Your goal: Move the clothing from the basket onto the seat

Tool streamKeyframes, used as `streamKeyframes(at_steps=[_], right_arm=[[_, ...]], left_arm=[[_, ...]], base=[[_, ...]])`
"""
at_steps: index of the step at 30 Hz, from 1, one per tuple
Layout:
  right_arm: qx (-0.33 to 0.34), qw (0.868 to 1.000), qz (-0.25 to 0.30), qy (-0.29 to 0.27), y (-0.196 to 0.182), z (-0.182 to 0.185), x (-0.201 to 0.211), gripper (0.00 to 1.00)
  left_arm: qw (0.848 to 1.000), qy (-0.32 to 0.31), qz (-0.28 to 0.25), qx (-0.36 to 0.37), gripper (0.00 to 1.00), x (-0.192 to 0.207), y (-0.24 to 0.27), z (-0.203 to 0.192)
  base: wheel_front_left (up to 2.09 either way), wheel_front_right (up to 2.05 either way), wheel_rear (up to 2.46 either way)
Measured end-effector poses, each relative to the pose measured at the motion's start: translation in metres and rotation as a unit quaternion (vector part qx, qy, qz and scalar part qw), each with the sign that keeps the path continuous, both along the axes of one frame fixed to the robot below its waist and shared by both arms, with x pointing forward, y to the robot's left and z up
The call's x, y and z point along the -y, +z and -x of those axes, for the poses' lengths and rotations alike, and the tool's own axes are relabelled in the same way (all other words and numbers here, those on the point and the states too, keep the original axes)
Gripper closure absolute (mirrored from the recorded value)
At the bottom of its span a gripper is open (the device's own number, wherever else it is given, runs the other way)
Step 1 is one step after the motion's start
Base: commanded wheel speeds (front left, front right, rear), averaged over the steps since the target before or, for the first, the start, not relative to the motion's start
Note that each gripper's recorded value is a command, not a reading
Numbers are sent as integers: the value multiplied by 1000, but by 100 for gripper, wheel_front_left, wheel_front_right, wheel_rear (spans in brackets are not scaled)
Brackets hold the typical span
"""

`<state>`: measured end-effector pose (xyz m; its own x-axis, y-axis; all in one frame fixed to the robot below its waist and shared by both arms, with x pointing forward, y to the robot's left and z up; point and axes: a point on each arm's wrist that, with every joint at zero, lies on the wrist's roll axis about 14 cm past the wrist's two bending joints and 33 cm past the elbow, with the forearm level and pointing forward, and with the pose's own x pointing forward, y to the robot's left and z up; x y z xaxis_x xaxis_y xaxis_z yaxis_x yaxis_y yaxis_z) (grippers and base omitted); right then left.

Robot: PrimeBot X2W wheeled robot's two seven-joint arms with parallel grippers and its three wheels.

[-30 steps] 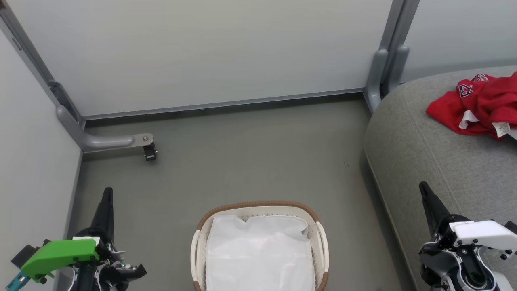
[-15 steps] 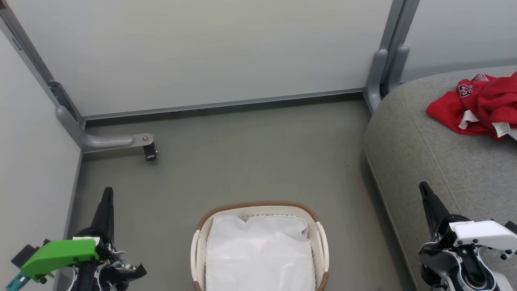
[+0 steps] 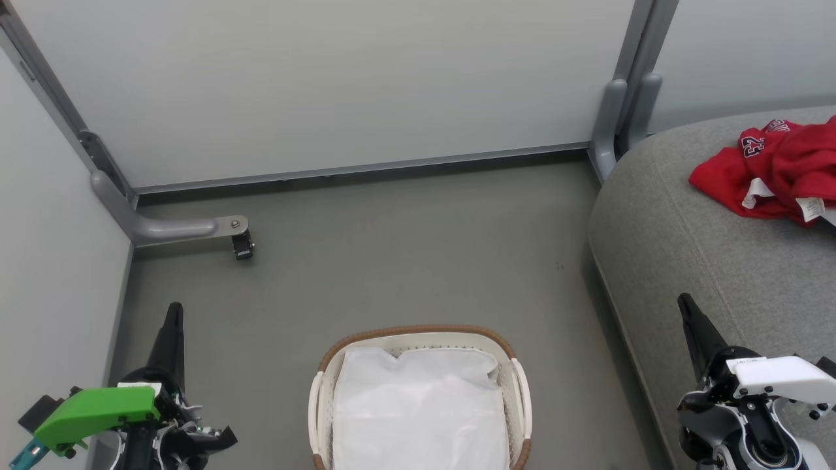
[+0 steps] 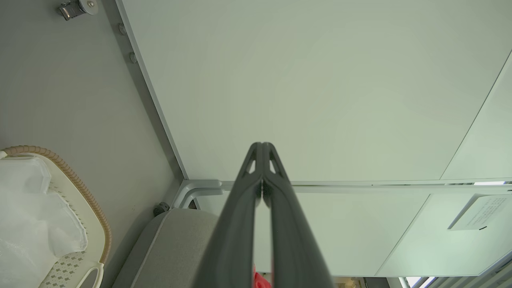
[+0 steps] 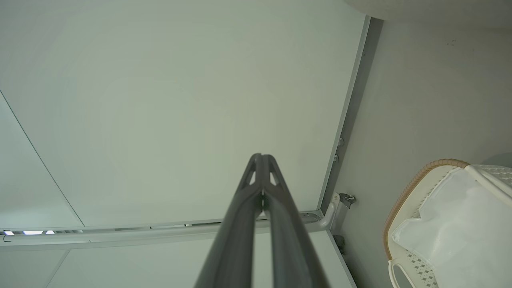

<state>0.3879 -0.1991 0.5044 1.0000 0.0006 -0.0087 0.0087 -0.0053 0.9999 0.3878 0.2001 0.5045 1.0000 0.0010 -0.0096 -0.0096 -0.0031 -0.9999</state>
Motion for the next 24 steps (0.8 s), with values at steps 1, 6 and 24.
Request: streamKeyframes(at_steps=[1, 6, 24], right_arm=[[0, 1000, 0, 0, 0, 0, 0, 100], [0, 1000, 0, 0, 0, 0, 0, 100], [0, 1000, 0, 0, 0, 0, 0, 100]], left_arm=[[1000, 0, 0, 0, 100, 0, 0, 0], [1000, 0, 0, 0, 100, 0, 0, 0], [1000, 0, 0, 0, 100, 0, 0, 0]], base=[[0, 0, 0], [0, 0, 0], [0, 0, 0]])
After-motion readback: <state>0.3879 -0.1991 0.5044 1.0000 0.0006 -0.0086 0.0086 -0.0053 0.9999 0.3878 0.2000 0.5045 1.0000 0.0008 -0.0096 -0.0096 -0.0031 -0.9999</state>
